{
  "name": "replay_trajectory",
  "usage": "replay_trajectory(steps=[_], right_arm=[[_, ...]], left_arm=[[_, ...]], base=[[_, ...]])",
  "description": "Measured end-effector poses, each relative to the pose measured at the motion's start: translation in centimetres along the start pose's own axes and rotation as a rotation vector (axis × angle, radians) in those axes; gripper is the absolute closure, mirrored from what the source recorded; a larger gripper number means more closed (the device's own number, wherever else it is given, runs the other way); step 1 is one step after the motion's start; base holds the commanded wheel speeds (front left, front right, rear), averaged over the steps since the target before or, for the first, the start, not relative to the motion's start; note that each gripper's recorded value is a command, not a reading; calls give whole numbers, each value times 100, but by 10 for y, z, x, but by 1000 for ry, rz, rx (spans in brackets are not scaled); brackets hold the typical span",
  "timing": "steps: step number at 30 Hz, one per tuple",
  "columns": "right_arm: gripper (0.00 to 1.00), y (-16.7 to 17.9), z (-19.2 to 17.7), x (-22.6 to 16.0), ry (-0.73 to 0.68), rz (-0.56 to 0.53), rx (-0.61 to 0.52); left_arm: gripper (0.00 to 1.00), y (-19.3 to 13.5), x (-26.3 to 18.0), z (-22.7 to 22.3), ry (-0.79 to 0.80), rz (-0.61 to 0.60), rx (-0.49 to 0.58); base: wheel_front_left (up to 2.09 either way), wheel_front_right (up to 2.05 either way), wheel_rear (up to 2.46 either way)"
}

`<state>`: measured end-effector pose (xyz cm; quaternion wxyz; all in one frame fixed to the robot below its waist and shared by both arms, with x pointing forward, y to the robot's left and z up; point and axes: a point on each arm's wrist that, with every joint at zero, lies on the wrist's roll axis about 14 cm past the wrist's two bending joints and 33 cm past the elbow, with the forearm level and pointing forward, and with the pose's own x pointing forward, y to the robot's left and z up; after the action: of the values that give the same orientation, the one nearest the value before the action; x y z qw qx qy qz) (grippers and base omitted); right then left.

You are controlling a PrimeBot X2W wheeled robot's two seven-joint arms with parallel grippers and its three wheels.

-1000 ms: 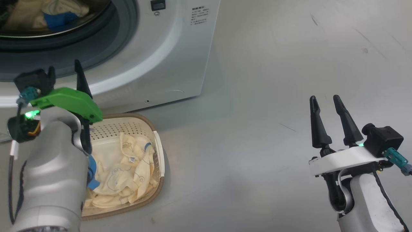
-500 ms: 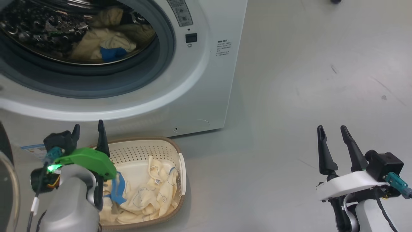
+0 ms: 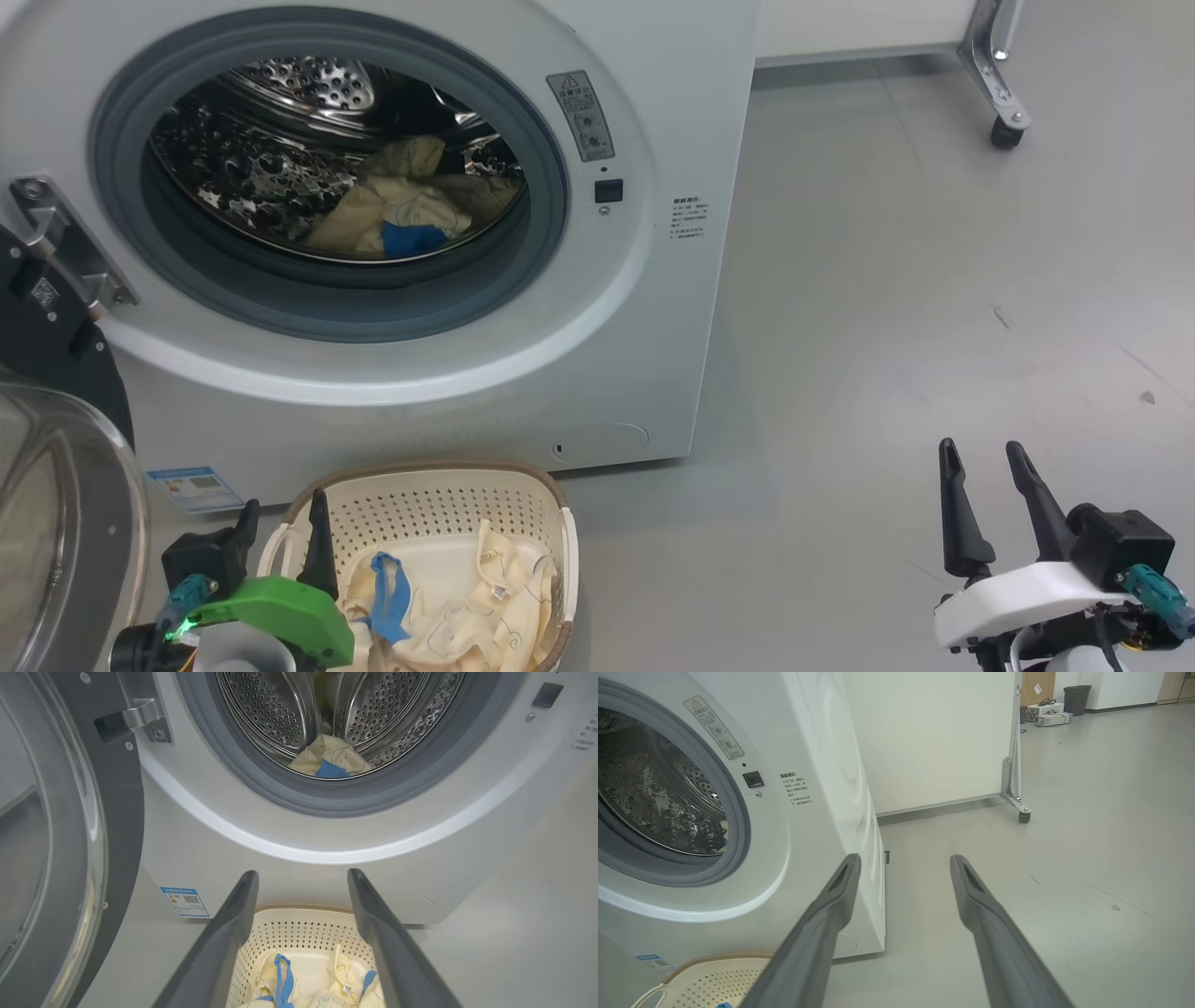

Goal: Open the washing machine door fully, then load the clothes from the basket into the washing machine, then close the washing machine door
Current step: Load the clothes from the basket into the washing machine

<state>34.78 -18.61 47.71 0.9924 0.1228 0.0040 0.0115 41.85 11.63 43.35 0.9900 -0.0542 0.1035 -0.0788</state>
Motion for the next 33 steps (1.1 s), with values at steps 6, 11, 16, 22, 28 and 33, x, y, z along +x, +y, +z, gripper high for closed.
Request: replay_trajectory(steps=[6,11,16,22,28,33], right_arm=[[0,11,3,-5,-13,35,2],[0,17,5,-8,-18,52,2],[0,17,5,-13,-20,58,-2],[0,18,8,-14,-28,62,-6],[0,19,9,-13,-30,65,-6],[0,19,7,-14,-25,65,-5]], left_arm=[[0,4,-19,20,-83,13,-4],[0,9,-35,16,-90,33,-19],[0,12,-51,12,-98,47,-37],[0,11,-62,10,-106,55,-55],[0,7,-67,8,-108,49,-60],[0,8,-70,8,-112,61,-61]], base=[[0,0,0],[0,0,0],[0,0,0],[0,0,0],[0,0,0],[0,0,0]])
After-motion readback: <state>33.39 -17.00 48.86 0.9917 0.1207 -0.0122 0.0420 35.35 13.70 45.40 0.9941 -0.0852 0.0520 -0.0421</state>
